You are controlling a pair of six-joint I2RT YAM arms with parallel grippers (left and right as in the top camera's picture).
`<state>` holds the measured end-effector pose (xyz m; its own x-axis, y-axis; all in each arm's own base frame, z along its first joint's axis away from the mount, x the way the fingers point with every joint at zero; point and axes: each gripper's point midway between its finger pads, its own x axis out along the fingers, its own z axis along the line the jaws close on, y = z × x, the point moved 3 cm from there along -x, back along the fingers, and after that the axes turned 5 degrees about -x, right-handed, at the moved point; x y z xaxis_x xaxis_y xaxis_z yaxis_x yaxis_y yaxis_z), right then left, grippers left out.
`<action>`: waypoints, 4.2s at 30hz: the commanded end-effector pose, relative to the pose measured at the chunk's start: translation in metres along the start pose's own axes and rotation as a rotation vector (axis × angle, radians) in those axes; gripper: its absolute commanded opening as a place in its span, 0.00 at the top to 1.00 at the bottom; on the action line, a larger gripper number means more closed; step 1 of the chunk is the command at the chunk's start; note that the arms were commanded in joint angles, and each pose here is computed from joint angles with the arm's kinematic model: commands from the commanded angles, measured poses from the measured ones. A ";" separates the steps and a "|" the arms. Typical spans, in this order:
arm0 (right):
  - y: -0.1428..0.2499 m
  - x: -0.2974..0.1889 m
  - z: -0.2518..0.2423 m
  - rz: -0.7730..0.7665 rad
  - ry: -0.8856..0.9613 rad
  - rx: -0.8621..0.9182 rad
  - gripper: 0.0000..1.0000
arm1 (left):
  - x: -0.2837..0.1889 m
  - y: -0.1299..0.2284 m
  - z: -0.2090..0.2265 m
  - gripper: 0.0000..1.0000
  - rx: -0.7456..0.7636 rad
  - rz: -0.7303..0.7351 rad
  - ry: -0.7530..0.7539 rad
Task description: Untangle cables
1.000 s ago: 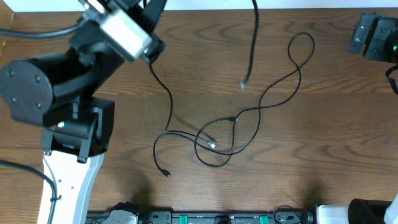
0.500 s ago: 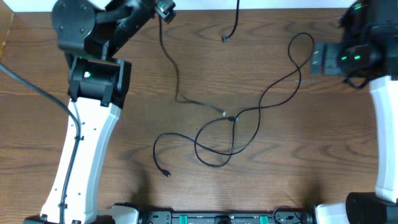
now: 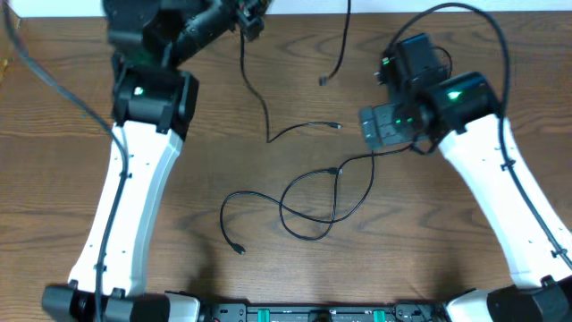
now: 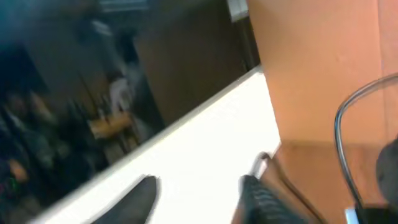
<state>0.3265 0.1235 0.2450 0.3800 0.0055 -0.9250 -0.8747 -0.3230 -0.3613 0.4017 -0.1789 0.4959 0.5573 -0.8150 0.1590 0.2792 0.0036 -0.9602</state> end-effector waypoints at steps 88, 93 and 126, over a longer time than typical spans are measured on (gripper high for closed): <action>-0.011 0.228 0.060 0.059 -0.088 0.022 0.24 | -0.135 0.239 -0.071 0.13 -0.580 1.204 -0.045; 0.007 0.255 0.067 0.132 -0.112 0.015 0.22 | -0.136 0.239 -0.071 0.14 -0.581 1.205 -0.045; -0.110 0.037 0.030 -0.320 -0.077 0.052 0.99 | -0.135 0.239 -0.071 0.13 -0.580 1.204 -0.045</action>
<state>0.4184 0.1950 0.1333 0.3914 0.1303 -0.9109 -0.8667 -0.2805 -0.4125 0.3399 -0.1084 0.2281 0.2537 -0.4473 -0.8576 -0.7681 0.4457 -0.4597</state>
